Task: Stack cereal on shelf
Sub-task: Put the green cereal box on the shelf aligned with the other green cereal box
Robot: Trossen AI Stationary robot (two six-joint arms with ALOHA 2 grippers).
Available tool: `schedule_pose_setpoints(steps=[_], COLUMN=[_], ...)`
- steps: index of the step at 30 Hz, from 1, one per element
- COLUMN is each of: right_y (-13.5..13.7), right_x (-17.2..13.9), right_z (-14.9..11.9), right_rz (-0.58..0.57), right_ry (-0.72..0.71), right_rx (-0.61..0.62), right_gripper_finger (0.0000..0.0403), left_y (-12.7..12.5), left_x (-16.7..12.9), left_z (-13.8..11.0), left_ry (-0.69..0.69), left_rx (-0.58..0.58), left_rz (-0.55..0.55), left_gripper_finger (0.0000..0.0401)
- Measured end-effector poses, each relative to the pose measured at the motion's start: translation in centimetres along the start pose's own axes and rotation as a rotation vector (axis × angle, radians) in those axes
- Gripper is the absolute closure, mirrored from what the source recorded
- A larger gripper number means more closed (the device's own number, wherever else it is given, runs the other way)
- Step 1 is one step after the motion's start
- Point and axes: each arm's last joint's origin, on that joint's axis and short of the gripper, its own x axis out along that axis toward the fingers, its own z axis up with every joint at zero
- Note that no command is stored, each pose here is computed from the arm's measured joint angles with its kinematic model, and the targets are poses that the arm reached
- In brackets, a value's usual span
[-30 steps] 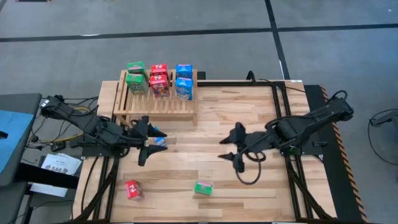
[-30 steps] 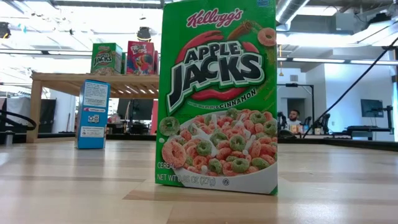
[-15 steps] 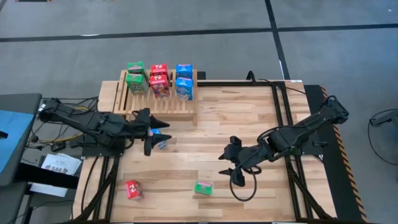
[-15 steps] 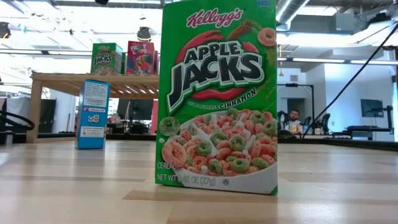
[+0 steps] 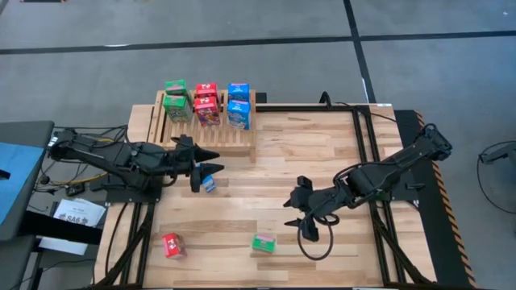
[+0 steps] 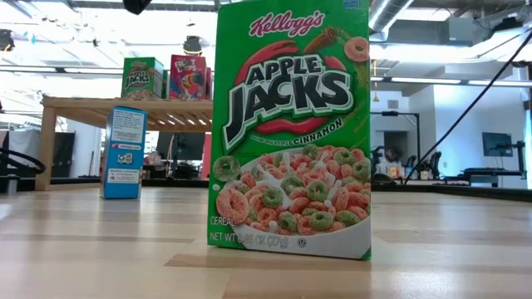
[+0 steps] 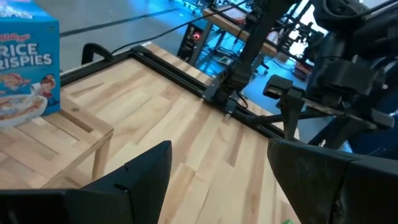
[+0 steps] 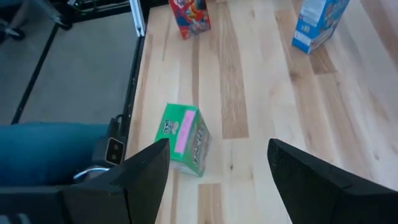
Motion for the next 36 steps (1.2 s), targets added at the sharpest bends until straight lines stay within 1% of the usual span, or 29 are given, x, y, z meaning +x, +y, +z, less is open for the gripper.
schedule_pose_setpoints(steps=[6,9,12,15,17,21,24,28,32,36], right_y=[-0.2,-0.2,0.2,0.9,1.6,2.6,3.7,4.7,5.1,5.0], right_x=[0.1,0.1,0.6,1.8,2.6,4.5,5.3,6.6,7.4,8.5], right_z=[0.3,0.3,0.2,-0.5,-0.8,-1.9,-2.3,-3.3,-3.8,-4.1], right_rz=[-0.004,-0.005,0.002,0.005,0.022,0.023,0.055,0.069,0.067,0.036], right_ry=[-0.019,-0.018,-0.019,0.011,0.007,0.048,0.032,0.047,0.054,0.049], right_rx=[0.018,0.063,0.066,0.045,0.034,0.007,-0.004,-0.038,-0.084,-0.091], right_gripper_finger=[0.0106,0.0106,0.0106,0.0106,0.0106,0.0106,0.0106,0.0106,0.0106,0.0106], left_y=[0.0,-0.1,-0.3,-0.6,-0.7,-0.8,-0.9,-0.9,-1.0,-0.9], left_x=[0.0,-0.1,0.3,0.7,1.1,1.8,2.4,2.8,2.8,2.8], left_z=[-0.1,-0.2,-0.5,-1.0,-1.3,-2.0,-2.4,-2.8,-2.8,-2.8], left_ry=[0.010,0.013,0.028,0.044,0.055,0.076,0.088,0.101,0.100,0.094], left_rx=[-0.058,-0.082,-0.084,-0.077,-0.069,-0.048,-0.034,-0.024,-0.030,-0.045], left_rz=[0.001,-0.004,-0.003,-0.001,0.013,0.035,0.048,0.059,0.060,0.068], left_gripper_finger=[0.0146,0.0146,0.0146,0.0146,0.0146,0.0146,0.0146,0.0146,0.0147,0.0146])
